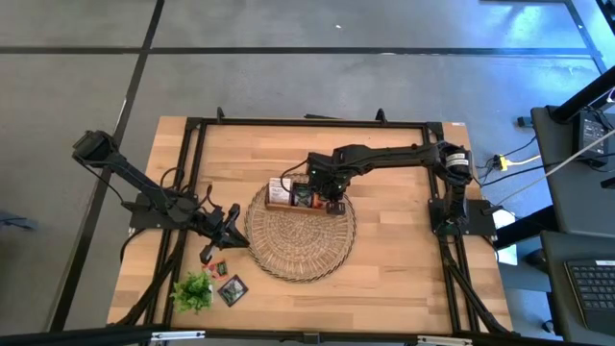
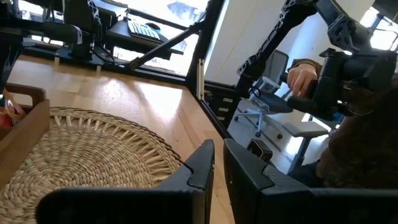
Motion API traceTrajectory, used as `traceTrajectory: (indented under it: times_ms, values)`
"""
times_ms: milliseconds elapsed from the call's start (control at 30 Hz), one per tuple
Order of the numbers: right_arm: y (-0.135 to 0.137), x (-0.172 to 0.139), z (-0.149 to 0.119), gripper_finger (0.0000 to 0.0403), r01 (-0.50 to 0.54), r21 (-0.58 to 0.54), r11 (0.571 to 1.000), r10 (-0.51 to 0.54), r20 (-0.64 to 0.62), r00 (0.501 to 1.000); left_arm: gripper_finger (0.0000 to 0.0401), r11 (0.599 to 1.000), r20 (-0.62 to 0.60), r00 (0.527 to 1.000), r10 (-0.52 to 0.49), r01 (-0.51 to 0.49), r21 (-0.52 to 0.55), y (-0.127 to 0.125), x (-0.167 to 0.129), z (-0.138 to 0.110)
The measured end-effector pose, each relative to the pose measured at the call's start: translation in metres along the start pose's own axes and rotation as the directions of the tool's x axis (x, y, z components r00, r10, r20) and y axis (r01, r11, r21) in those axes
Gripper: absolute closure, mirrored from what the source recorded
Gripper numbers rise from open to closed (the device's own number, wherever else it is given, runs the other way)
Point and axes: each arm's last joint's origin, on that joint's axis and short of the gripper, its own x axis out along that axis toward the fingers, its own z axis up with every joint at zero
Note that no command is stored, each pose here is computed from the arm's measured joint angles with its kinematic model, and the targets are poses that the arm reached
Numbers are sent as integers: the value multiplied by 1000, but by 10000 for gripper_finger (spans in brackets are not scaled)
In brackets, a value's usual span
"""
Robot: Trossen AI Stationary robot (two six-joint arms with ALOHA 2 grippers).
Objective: Pick & Place Tea
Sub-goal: Put the right orange tea bag into the right slot of the wooden organizer, then put the violet tea bag into the middle slot of the wooden organizer
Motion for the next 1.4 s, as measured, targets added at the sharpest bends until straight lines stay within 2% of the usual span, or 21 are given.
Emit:
traceTrajectory:
  times_ms: [367,567,833,967,1067,1400]
  values:
    - [0,0,0,296,0,1,1000,0,-2,1000,370,1000,-22,1000,8,-8,2,1,0,-2]
    - [0,-10,5,265,12,0,1000,-12,13,1000,370,1000,-23,1000,8,-9,-14,1,0,-2]
    - [-2,-31,14,257,144,24,989,-144,21,989,370,1000,-23,1000,8,-9,-14,1,0,-2]
    - [0,-40,17,257,126,20,992,-127,28,992,370,1000,-24,1000,8,-9,-14,1,0,-2]
    - [2,-39,16,257,96,16,995,-97,23,995,370,1000,-27,1000,9,-10,-25,1,0,-3]
    - [6,-38,16,257,89,12,996,-89,17,996,370,999,-43,999,15,-17,-37,1,0,-4]
